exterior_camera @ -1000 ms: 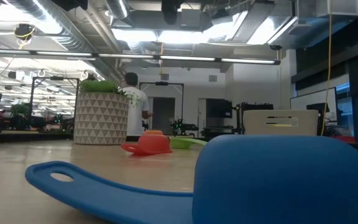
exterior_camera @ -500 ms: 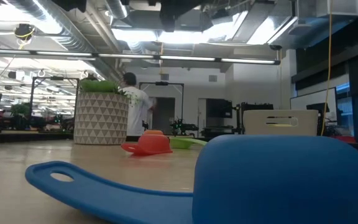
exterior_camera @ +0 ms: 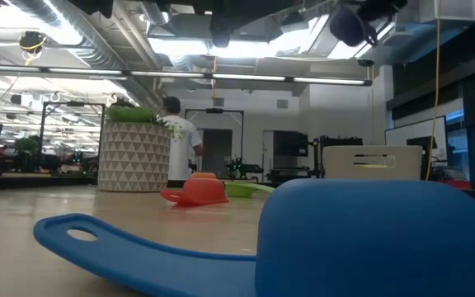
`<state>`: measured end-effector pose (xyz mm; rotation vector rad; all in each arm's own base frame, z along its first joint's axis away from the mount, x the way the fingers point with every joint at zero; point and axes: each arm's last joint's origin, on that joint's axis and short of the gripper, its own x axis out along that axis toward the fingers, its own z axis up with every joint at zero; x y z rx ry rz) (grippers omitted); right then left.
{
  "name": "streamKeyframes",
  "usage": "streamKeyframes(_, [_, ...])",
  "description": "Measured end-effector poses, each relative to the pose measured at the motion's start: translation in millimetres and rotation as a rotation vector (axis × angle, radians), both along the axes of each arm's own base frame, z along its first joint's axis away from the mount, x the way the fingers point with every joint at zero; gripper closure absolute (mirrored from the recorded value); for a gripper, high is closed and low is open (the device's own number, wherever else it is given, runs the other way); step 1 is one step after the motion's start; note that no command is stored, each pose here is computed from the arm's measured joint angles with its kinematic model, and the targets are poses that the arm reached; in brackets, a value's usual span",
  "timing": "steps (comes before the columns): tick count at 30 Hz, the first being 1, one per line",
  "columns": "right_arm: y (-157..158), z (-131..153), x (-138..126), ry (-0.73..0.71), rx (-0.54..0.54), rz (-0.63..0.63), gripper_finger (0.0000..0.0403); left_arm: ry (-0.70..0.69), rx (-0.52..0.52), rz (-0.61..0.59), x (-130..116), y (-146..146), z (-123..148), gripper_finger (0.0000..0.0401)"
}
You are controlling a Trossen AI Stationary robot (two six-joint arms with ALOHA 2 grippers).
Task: Nest measuring cups in basket
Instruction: Stack the violet measuring cup on top of the yellow measuring cup in the gray bin
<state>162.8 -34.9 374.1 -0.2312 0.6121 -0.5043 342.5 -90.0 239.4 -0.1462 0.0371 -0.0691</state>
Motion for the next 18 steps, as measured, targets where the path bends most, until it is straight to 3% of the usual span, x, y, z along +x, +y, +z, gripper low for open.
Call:
streamKeyframes(6, [-17, -10, -5, 0.061, 0.108, -0.108, 0.0379, -0.001, 0.005, -0.001, 0, 0, 0, 0.0206])
streamKeyframes(18, [-48, -39, 21, 0.207, 0.293, -0.11, 0.0379, -0.002, 0.006, -0.001, 0, 0, 0, 0.0206])
